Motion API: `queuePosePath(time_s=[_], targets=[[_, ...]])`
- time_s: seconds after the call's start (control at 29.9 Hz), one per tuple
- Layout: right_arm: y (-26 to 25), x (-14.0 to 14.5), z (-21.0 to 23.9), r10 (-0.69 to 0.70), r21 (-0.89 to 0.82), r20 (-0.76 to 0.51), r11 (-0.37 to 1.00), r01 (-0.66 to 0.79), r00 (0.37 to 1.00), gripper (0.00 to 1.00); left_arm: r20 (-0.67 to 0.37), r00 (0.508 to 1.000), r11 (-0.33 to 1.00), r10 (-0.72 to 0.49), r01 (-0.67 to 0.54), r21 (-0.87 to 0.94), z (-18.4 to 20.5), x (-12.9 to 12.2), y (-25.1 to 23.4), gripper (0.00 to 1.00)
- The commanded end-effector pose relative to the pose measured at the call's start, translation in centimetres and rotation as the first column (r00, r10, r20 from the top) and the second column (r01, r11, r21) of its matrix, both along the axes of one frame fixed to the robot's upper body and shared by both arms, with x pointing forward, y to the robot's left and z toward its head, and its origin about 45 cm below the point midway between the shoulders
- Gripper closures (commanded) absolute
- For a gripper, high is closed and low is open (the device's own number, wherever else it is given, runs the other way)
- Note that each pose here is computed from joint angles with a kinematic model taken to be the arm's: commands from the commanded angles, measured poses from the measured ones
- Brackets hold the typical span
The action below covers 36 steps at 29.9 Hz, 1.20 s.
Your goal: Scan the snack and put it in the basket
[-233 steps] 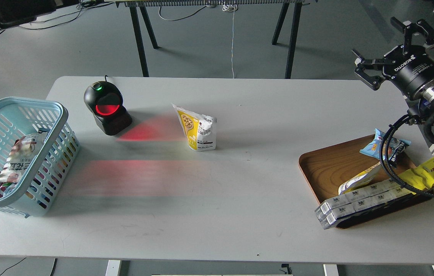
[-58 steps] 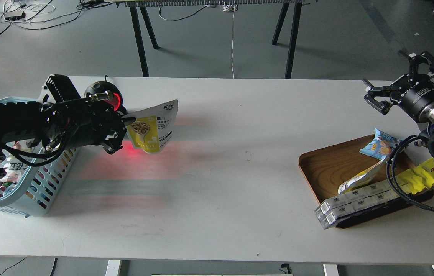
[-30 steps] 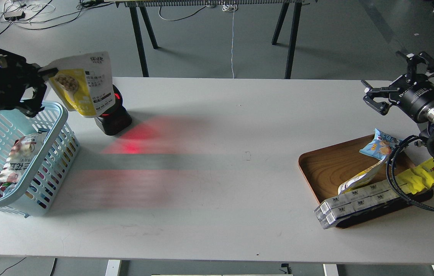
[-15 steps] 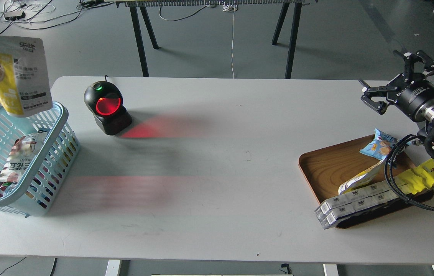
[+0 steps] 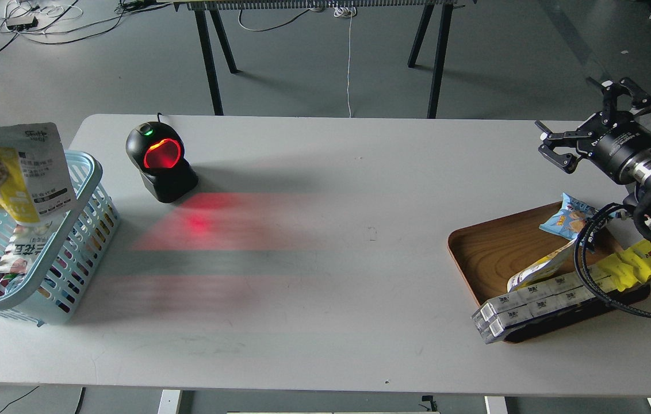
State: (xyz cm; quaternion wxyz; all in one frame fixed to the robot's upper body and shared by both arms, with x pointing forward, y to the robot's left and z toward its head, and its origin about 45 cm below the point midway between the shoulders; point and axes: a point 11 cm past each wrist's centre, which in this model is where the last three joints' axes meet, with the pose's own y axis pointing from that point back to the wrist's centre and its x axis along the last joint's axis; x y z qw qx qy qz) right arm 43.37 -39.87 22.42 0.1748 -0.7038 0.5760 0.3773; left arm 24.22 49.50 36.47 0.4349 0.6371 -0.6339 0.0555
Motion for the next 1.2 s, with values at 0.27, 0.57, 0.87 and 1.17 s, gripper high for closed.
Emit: queuePosePath(time_s=[0.27, 0.57, 0.87, 1.17], targets=[[0.3, 0.0, -0.5, 0.001, -0.009, -0.015, 1.0, -0.001, 1.0, 0.0, -0.058, 0.996, 0.997, 0.074, -0.073, 0.028, -2.2, -2.1, 3.5, 1.0], [1.2, 0.0, -1.1, 0.012, 0.0, -0.027, 1.0, -0.012, 1.0, 0.0, -0.029, 0.995, 0.996, 0.091, -0.091, 0.011, -1.6, -1.9, 4.0, 1.0], [1.5, 0.0, -1.2, 0.023, -0.011, -0.034, 1.0, -0.023, 0.999, 0.0, -0.009, 0.995, 0.995, 0.096, -0.095, 0.02, -1.4, -2.0, 4.8, 1.0], [1.5, 0.0, -1.2, 0.023, -0.012, -0.035, 1.0, -0.024, 0.999, 0.0, -0.046, 0.993, 0.994, 0.106, -0.105, 0.019, -2.4, -2.9, 5.1, 1.0]])
